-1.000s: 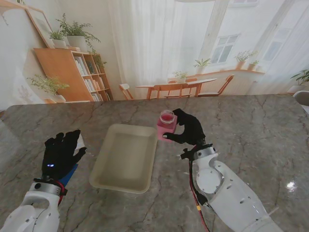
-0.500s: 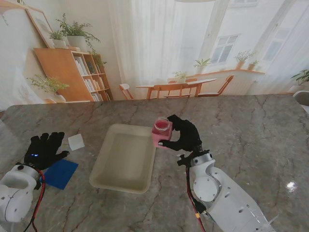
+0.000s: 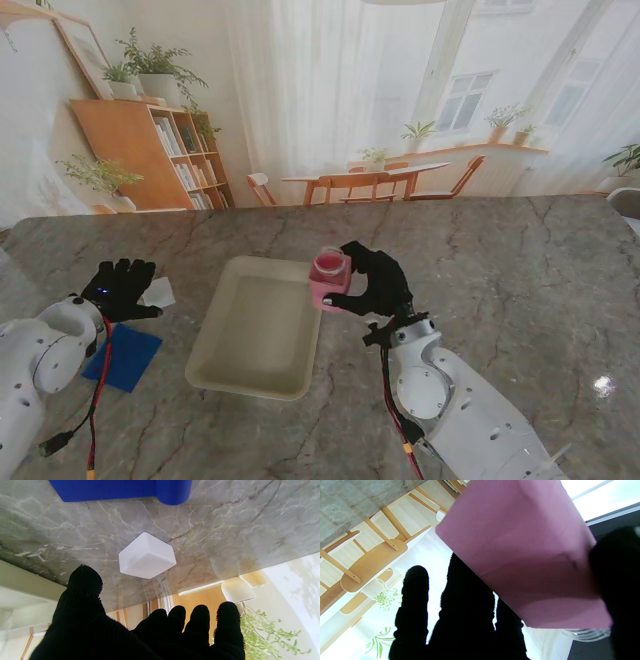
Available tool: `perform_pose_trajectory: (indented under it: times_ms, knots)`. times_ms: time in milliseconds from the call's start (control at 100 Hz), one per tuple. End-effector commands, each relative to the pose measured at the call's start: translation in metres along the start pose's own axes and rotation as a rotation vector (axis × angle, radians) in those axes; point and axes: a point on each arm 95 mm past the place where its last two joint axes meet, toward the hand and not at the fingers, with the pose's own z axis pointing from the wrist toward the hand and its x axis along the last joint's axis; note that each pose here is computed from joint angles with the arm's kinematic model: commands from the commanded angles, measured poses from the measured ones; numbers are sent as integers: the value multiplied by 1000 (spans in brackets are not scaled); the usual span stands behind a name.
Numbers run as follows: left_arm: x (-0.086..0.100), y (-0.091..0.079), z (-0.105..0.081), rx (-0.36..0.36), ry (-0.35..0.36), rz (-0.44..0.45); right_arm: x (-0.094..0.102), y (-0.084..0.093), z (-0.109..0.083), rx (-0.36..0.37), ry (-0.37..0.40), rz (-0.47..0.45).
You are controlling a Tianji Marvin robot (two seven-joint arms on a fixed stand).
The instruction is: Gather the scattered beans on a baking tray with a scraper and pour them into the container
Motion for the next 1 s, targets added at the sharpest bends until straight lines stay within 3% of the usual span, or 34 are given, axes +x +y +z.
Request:
perform_pose_trajectory:
  times_ms: [0, 220, 430, 990]
  knots:
    - [-3, -10, 7, 7, 9, 1, 2, -3, 1, 8, 7, 10]
    - [-5, -14, 34, -62, 27, 11, 2, -5, 2, 9, 1, 18]
    - [-8, -6, 51, -132, 39, -8, 2, -5, 3, 6, -1, 18]
    - [-5, 19, 62, -213, 33, -69, 3, -1, -3, 8, -13, 4]
